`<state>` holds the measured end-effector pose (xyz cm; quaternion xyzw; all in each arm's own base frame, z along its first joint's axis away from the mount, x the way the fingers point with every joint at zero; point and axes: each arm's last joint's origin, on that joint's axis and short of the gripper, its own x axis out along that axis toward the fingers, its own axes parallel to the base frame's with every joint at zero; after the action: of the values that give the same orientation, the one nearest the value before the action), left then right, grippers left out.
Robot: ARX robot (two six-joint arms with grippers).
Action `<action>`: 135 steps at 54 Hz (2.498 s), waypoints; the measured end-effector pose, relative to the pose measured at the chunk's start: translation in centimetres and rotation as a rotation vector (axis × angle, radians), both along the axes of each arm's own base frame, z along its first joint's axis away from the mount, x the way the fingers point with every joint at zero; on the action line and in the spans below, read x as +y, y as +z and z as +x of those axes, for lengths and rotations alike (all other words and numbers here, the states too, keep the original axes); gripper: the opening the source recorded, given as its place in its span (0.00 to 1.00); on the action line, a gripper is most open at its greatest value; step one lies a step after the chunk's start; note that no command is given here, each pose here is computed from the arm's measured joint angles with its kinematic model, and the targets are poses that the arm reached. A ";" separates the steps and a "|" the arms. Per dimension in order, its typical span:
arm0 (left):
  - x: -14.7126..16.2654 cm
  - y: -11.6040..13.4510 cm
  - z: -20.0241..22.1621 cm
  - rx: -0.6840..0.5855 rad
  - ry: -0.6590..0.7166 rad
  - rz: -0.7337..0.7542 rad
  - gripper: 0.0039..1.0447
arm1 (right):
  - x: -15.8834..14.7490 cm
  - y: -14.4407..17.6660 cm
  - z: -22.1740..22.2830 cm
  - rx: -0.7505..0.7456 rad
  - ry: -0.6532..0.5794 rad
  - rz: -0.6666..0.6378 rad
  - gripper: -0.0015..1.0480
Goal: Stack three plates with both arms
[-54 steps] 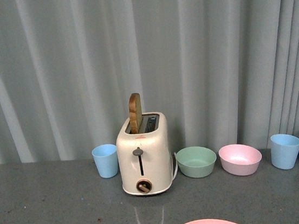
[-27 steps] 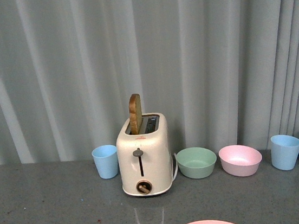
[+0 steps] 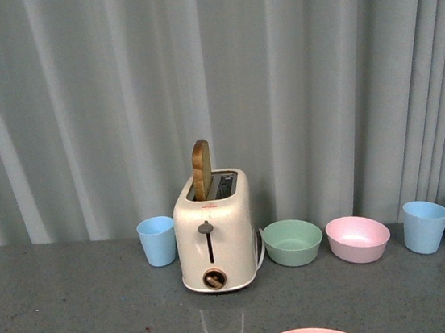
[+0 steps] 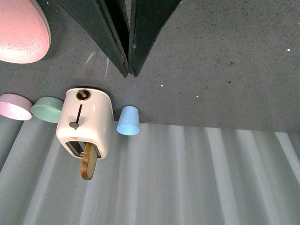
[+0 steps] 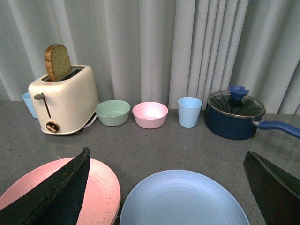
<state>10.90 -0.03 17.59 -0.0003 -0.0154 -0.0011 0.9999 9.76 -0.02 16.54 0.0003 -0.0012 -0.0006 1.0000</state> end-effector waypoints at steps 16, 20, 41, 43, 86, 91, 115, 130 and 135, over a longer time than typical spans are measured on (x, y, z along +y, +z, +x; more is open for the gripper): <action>0.0 -0.3 -1.3 0.005 0.000 0.000 0.03 | 0.0 0.0 0.0 0.000 0.000 0.000 0.93; 0.0 -0.3 -1.3 0.007 0.000 0.000 0.03 | 0.0 0.0 0.0 0.000 0.000 0.000 0.93; 0.0 -0.3 -1.3 0.006 0.000 -0.001 0.66 | 0.0 0.0 0.0 0.000 0.000 0.000 0.93; 0.0 -0.3 -1.3 0.006 0.000 -0.001 0.71 | 0.0 0.0 0.0 0.000 0.000 0.000 0.93; 0.0 -0.3 -1.3 0.006 0.000 -0.001 0.94 | -11.4 3.5 15.3 0.478 -0.306 0.151 0.93; 0.0 -0.3 -1.3 0.006 0.000 -0.001 0.94 | -13.3 1.6 17.9 0.604 -0.318 0.170 0.93; 0.0 -0.3 -1.3 0.006 0.000 -0.001 0.94 | -15.6 -5.5 21.1 0.972 -0.199 0.099 0.93; 0.0 -0.3 -1.3 0.006 0.000 -0.001 0.94 | -14.8 -8.6 20.4 1.050 -0.096 0.188 0.93; 0.0 -0.3 -1.3 0.006 0.000 -0.001 0.94 | -14.6 -9.5 20.0 1.070 -0.091 0.198 0.93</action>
<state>9.62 -0.02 17.27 -0.0007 -0.0123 -0.0012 0.9999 29.79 -14.66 7.00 0.0939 0.5076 -0.0438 0.8553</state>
